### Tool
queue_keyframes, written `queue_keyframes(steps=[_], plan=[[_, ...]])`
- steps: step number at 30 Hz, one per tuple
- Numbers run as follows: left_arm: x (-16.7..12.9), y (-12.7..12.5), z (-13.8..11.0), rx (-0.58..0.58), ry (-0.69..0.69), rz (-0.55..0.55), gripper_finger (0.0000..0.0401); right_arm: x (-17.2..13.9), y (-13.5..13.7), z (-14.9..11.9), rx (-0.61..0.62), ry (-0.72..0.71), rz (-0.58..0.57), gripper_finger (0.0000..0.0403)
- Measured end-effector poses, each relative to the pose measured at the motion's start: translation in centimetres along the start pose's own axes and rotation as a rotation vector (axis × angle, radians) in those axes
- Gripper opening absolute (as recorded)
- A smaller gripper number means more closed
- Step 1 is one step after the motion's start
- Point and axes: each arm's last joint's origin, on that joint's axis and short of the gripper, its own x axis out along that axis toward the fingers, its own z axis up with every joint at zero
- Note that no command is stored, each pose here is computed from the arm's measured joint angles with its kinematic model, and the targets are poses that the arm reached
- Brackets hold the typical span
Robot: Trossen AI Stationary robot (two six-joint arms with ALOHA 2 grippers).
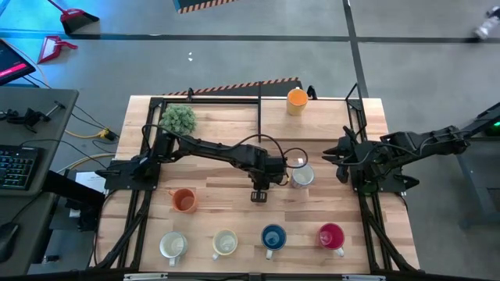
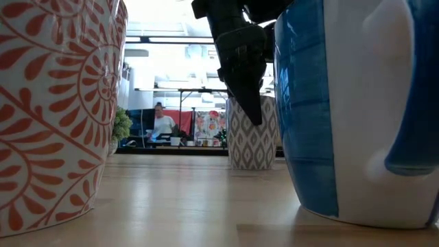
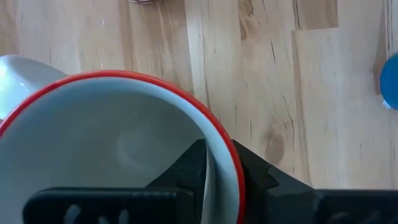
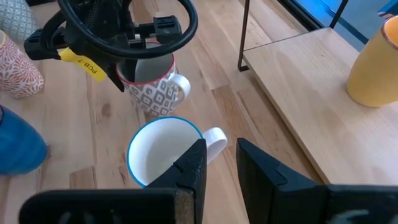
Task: Place coffee mugs
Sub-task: Put the gray patterned mug on the shelf
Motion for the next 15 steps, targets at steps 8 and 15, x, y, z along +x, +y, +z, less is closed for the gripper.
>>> queue_keyframes(steps=[8,15], plan=[[-0.8,0.0,0.1,-0.036,-0.022,-0.001,0.0056,0.0,0.0,0.0,0.002,0.002,-0.001,0.0067],[-1.8,0.3,0.7,-0.047,-0.044,0.0,0.0056,0.0,0.0,-0.1,0.004,0.007,0.0,0.0067]])
